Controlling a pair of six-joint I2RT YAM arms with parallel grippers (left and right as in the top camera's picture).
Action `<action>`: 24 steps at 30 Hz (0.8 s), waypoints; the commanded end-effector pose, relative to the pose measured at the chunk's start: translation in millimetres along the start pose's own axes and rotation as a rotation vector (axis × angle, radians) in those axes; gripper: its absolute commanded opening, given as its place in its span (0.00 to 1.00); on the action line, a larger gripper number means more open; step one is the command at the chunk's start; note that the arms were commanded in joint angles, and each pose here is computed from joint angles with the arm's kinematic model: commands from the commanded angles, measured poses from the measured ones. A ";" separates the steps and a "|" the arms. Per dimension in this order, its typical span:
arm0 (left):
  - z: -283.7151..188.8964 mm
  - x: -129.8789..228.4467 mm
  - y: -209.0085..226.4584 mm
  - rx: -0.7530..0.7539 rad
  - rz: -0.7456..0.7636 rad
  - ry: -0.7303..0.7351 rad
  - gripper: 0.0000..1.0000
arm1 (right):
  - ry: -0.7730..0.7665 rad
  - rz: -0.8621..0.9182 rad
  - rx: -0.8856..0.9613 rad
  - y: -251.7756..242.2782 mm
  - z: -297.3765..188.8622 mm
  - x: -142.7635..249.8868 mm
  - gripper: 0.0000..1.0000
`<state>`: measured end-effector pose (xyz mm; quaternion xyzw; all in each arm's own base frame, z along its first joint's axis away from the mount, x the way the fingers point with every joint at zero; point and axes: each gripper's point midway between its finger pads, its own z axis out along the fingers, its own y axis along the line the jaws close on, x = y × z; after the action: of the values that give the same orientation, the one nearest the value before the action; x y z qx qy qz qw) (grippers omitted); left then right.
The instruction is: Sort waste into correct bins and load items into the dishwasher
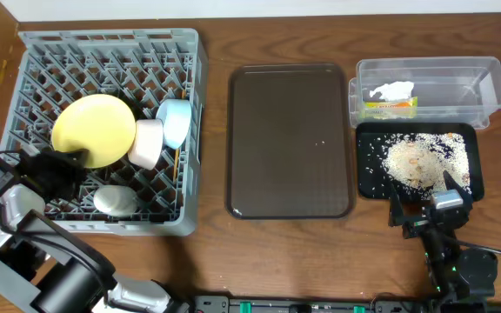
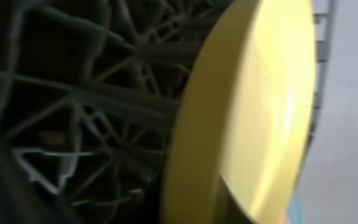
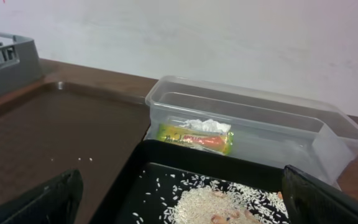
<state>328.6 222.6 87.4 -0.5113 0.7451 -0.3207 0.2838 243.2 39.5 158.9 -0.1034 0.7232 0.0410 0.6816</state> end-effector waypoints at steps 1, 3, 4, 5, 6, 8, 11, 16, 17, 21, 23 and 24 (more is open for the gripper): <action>6.5 6.2 14.8 -0.071 0.009 0.010 0.08 | 0.004 0.009 0.015 -3.3 -0.2 1.4 0.99; 0.4 4.1 7.2 -0.062 0.029 -0.009 0.08 | 0.004 0.009 0.015 -3.3 -0.2 1.4 0.99; -4.0 2.8 1.7 -0.056 0.042 -0.023 0.08 | 0.004 0.009 0.015 -3.3 -0.2 1.4 0.99; -9.8 1.0 -5.6 -0.048 0.061 -0.041 0.08 | 0.004 0.009 0.015 -3.3 -0.2 1.4 0.99; -14.2 -0.5 -10.0 -0.047 0.074 -0.057 0.08 | 0.004 0.009 0.015 -3.3 -0.2 1.4 0.99; -27.2 -5.3 -19.9 -0.060 0.110 -0.110 0.08 | 0.004 0.009 0.015 -3.3 -0.2 1.4 0.99; -55.2 -15.9 -35.8 -0.106 0.190 -0.231 0.08 | 0.004 0.009 0.015 -3.3 -0.2 1.4 0.99; -114.5 -31.3 -52.5 -0.282 0.366 -0.476 0.08 | 0.004 0.009 0.015 -3.3 -0.2 1.4 0.99; -120.1 -32.1 -54.0 -0.306 0.388 -0.499 0.08 | 0.004 0.009 0.015 -3.3 -0.2 1.4 0.99; -128.6 -25.3 -70.1 -0.400 0.607 -0.529 0.07 | 0.004 0.009 0.015 -3.3 -0.2 1.4 0.99; -123.5 -21.3 -73.9 -0.469 0.721 -0.515 0.07 | 0.004 0.009 0.015 -3.3 -0.2 1.4 0.99; -121.7 -20.4 -75.3 -0.499 0.770 -0.510 0.08 | 0.004 0.009 0.015 -3.3 -0.2 1.4 0.99</action>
<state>289.7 241.2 225.0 -0.3823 0.8088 0.0394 0.4451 243.2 39.5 158.9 -0.1034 0.7232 0.0408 0.6816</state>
